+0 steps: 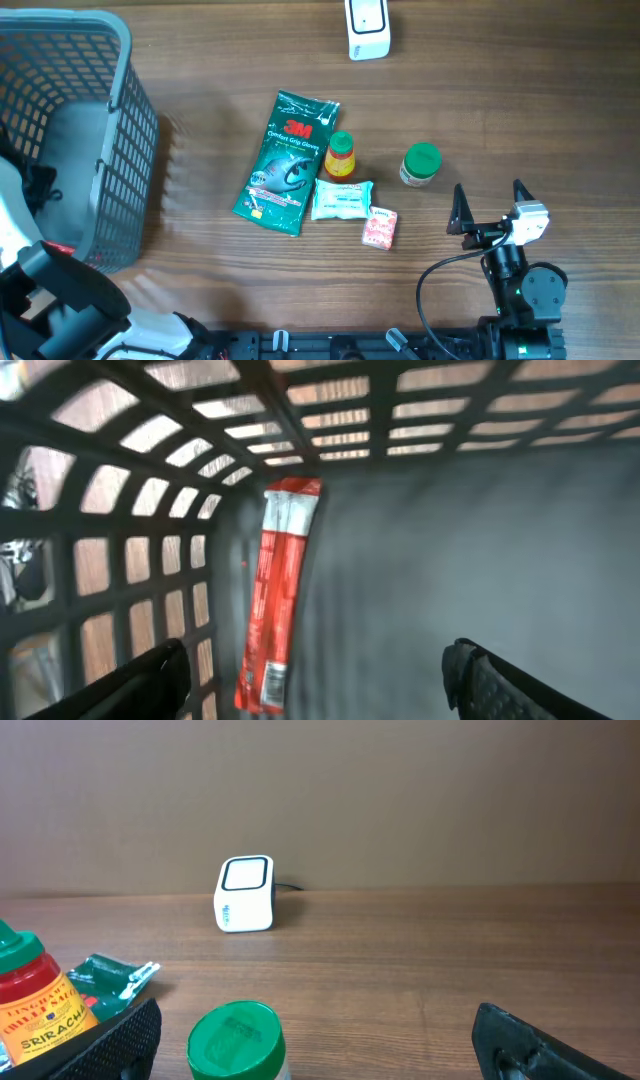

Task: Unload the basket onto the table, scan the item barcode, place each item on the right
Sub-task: 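Return the left gripper into the basket and grasp the red-white stick pack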

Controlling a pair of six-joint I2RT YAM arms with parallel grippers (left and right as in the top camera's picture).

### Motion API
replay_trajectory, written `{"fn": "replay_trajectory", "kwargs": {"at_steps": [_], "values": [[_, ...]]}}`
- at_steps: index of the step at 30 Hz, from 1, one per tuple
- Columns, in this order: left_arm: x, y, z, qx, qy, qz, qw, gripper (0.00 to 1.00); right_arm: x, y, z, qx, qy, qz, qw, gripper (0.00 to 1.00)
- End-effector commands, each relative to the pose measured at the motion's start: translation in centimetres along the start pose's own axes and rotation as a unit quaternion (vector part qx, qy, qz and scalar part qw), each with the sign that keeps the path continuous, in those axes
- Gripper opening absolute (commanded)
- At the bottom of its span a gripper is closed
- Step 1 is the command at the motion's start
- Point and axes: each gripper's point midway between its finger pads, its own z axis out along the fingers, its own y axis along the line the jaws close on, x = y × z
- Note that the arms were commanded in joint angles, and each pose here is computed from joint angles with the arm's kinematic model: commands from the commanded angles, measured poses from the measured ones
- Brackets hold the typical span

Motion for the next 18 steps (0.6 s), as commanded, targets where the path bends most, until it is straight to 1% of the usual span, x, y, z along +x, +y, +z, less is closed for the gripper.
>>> {"fn": "replay_trajectory", "kwargs": {"at_steps": [1,3,8,13,18], "values": [[1.4,0.7,2.2,0.006,0.032,0.037,0.999,0.86,0.0,0.0,0.0,0.001,-0.001,-0.005,1.000,1.00],[1.5,1.2,3.0,0.003,0.034,0.034,0.999,0.91,0.0,0.0,0.0,0.001,-0.001,-0.005,1.000,1.00],[1.7,1.8,4.8,0.005,0.032,0.016,0.999,0.94,0.0,0.0,0.0,0.001,-0.001,-0.005,1.000,1.00],[2.1,1.9,6.6,0.012,0.024,0.004,1.000,1.00,0.0,0.0,0.0,0.001,-0.001,-0.005,1.000,0.99],[2.9,1.2,8.0,0.032,0.021,0.000,0.999,1.00,0.0,0.0,0.0,0.001,-0.001,-0.005,1.000,1.00]]}}
